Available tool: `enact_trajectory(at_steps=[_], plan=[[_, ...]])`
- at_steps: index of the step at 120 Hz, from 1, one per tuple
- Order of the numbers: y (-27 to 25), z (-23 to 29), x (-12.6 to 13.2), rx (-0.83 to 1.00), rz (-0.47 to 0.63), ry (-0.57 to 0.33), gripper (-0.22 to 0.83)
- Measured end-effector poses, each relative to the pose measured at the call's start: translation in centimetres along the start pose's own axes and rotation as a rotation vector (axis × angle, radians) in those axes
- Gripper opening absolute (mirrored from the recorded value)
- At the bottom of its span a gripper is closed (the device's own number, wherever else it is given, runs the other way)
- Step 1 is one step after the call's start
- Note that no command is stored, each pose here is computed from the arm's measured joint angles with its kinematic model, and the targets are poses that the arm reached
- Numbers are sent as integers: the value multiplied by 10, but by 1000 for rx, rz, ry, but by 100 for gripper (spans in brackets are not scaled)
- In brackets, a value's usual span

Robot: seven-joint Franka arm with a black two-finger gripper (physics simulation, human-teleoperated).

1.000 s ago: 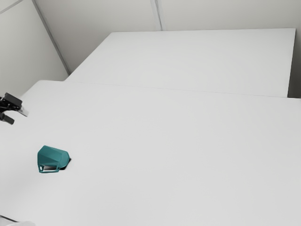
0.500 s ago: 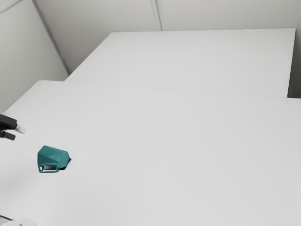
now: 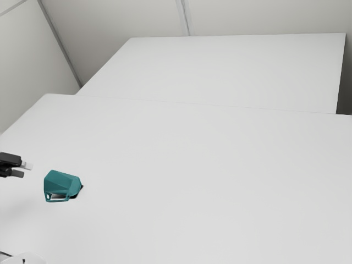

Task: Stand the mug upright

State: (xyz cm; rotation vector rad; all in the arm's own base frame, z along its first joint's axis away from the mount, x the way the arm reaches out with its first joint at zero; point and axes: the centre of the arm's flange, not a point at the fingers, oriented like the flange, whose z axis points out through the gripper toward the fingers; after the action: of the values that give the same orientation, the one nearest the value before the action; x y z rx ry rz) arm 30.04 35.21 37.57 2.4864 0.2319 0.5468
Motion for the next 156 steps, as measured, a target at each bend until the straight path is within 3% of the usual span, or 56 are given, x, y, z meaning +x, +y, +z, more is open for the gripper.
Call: enact_trajectory(at_steps=[52, 116, 156], plan=[[-19, 20, -2, -54, 41, 56, 62], [-43, 40, -3, -77, -16, 37, 62], [-28, 64, 11, -97, 11, 10, 62]])
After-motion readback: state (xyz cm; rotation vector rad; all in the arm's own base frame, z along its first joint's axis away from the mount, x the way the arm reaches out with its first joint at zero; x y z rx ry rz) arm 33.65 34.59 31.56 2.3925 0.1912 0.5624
